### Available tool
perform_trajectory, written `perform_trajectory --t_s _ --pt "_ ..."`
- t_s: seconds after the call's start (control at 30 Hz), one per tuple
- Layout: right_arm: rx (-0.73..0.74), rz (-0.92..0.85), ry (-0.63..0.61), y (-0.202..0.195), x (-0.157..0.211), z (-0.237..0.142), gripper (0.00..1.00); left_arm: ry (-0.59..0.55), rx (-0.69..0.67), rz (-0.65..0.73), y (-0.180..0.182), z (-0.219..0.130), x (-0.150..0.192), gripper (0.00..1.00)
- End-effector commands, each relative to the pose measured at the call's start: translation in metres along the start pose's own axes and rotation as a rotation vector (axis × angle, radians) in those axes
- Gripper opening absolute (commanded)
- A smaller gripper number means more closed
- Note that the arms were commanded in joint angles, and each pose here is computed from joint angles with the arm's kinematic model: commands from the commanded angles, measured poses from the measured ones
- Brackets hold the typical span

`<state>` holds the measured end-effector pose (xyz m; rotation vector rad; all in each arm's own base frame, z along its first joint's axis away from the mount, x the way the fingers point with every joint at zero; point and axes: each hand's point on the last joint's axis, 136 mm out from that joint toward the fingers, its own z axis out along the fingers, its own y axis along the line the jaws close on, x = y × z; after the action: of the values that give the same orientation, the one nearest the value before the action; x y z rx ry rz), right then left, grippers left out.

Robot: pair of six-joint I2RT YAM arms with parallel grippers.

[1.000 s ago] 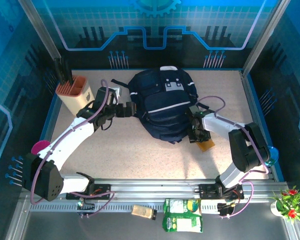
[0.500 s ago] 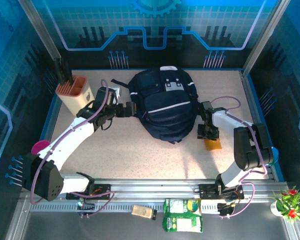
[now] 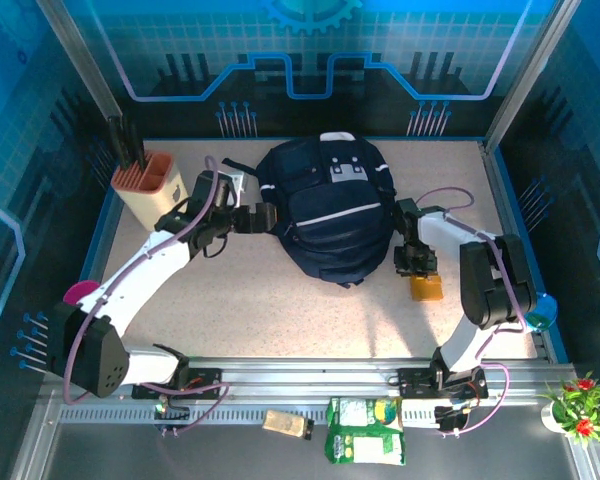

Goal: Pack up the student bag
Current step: Pick up the card holder from the middle-right of the table.

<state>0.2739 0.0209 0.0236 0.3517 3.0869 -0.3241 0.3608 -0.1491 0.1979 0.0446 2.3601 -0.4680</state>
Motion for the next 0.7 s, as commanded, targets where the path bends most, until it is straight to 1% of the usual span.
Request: perform_trajectory --t_s 0.0,0.13,0.27,0.33,0.53,0.67 --pt "0.031 0.020 -0.002 -0.007 0.004 -0.005 0.10 0.024 0.086 0.065 -0.026 0.003 -0.003 0.99" --pt "-0.041 0.067 -0.108 -0.008 -0.005 -0.032 0.05 0.068 0.136 0.176 -0.055 0.015 0.005 0.99" --pt "-0.164 0.131 -0.200 -0.008 -0.011 -0.059 0.00 0.106 0.179 0.370 -0.091 0.031 0.019 0.97" --pt "-0.233 0.165 -0.249 -0.010 -0.013 -0.074 0.00 0.127 0.189 0.467 -0.107 0.040 0.025 0.95" --pt "-0.416 0.250 -0.387 -0.018 -0.016 -0.115 0.00 0.210 0.196 0.740 -0.142 0.073 0.045 0.82" --pt "-0.499 0.282 -0.420 -0.020 -0.015 -0.129 0.00 0.269 0.152 0.865 -0.150 0.098 0.051 0.72"
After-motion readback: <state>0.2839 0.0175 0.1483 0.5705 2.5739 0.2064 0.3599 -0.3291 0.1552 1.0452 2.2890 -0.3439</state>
